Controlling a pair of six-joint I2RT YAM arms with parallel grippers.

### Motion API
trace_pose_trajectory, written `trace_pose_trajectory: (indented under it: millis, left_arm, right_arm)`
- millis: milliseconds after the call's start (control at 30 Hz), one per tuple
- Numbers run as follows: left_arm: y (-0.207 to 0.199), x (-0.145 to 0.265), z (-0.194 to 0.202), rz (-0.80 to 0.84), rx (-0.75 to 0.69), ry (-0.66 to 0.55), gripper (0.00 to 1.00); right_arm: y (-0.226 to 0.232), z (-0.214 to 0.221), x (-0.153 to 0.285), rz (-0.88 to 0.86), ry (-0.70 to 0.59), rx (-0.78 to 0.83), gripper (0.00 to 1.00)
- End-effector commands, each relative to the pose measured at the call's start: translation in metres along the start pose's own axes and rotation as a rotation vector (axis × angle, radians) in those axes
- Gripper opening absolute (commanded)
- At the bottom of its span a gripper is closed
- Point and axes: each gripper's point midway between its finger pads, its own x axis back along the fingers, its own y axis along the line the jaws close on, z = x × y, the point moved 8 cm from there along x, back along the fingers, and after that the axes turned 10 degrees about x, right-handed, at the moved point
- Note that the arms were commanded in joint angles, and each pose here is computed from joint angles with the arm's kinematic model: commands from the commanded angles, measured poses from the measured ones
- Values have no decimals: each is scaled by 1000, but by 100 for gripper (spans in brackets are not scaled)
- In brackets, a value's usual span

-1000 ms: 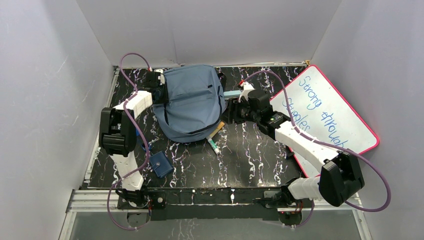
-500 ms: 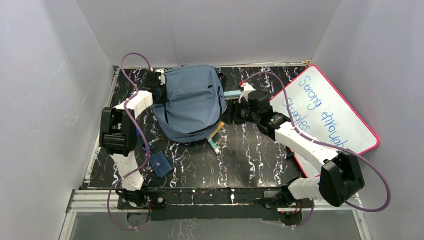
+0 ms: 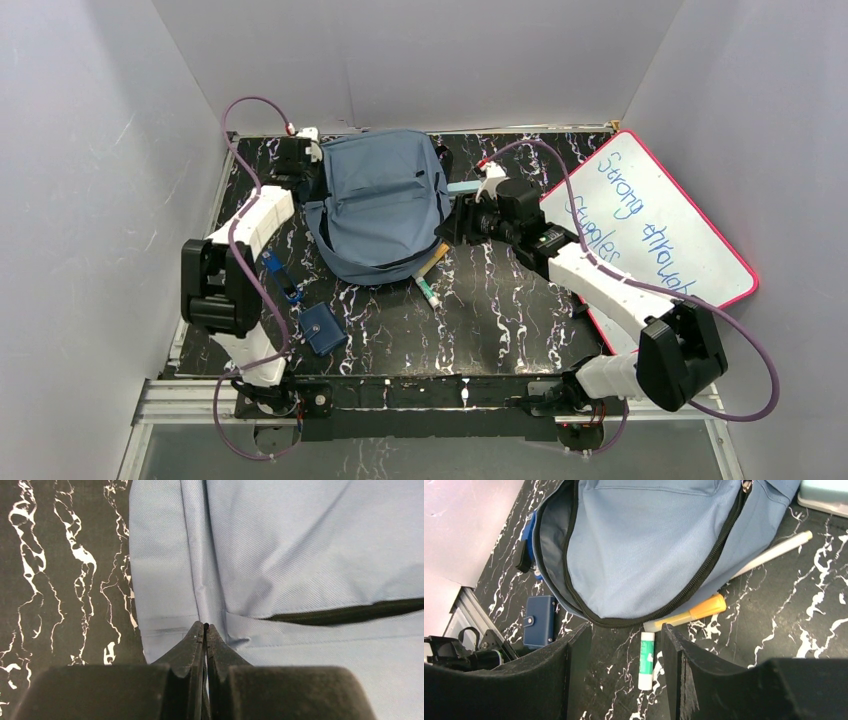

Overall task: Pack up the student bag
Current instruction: Zip the student bag at the center of the board.

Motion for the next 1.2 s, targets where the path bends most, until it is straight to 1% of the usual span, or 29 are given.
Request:
trace_pose_trajectory:
  millis: [0, 167, 233, 433, 533, 600, 733, 867, 1000, 1100, 1167]
  left_arm:
    - [-5, 32, -14, 61, 18, -85, 0]
    - [-8, 44, -13, 102, 30, -98, 0]
    - [-12, 53, -15, 148, 28, -106, 0]
    - [-16, 76, -10, 209, 32, -102, 0]
    - [-15, 85, -5, 224, 49, -101, 0]
    - [-15, 90, -1, 234, 59, -93, 0]
    - [-8, 99, 11, 204, 66, -84, 0]
    - [-6, 105, 28, 224, 90, -39, 0]
    - [-4, 108, 43, 234, 120, -15, 0]
    - [-3, 109, 46, 236, 128, -10, 0]
    - [-4, 110, 44, 240, 132, -16, 0]
  right_arm:
    - [8, -28, -9, -73, -118, 52, 61]
    - [8, -43, -27, -106, -246, 204, 61]
    - [13, -49, -36, -136, -303, 262, 61]
    - [44, -57, -63, -318, -506, 479, 61]
    - [59, -54, -83, -388, -575, 585, 61]
    - [65, -54, -96, -417, -601, 608, 61]
    - [72, -52, -115, -449, -617, 627, 59]
    - [80, -44, -123, -481, -651, 688, 57]
    - [86, -26, -128, -556, -673, 781, 56]
    - [90, -16, -133, -612, -704, 840, 56]
    - [94, -16, -140, -634, -712, 852, 56]
